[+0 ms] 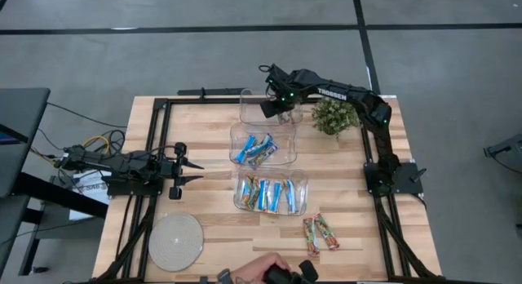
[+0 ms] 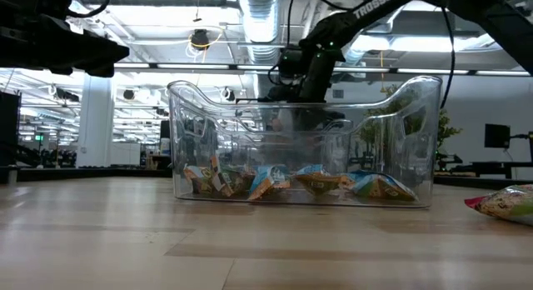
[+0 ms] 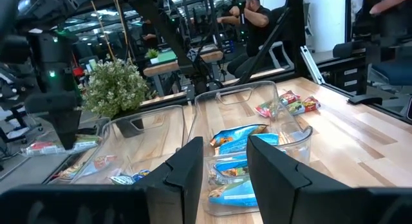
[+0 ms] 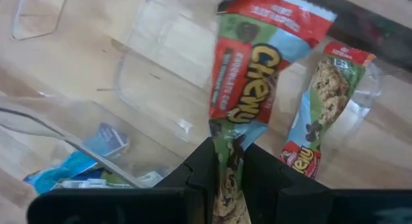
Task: Pick and place Granola Bars by type
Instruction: Put the red granola bar into the top transparent bin
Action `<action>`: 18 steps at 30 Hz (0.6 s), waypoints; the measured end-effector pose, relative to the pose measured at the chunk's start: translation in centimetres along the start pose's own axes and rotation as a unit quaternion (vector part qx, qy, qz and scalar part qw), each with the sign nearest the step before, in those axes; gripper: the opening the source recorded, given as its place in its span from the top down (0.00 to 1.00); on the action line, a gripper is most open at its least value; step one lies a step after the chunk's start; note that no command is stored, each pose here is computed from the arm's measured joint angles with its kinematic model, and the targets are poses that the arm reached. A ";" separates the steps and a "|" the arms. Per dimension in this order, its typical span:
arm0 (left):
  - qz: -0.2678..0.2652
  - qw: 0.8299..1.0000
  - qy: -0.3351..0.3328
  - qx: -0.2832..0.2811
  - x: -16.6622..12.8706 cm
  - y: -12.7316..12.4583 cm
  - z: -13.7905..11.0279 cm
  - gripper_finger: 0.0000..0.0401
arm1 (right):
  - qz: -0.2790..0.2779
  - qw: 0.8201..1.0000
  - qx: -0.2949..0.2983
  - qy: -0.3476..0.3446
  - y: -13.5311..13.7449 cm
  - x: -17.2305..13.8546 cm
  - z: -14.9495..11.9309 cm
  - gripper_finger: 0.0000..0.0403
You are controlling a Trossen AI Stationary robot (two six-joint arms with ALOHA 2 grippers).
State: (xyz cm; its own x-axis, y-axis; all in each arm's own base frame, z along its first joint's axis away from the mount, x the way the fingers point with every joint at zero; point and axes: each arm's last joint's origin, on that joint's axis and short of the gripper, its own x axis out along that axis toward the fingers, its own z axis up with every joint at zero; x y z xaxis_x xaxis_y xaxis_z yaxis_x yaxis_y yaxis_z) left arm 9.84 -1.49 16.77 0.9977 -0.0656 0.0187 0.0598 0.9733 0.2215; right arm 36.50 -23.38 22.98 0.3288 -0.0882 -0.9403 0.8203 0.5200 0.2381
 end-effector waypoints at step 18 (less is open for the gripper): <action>0.000 1.000 0.000 0.000 0.0 0.0 0.0 0.72 | -0.001 0.999 0.035 -0.008 -1.0 -0.2 0.6 0.87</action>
State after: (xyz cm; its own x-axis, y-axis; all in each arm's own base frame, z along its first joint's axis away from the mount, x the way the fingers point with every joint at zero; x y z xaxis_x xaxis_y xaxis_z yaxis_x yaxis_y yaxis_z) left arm 9.84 -1.49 16.77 0.9977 -0.0655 0.0187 0.0598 0.9733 0.2215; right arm 35.93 -24.37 23.05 0.3332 -0.1034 -0.9372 0.8518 0.4591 0.2522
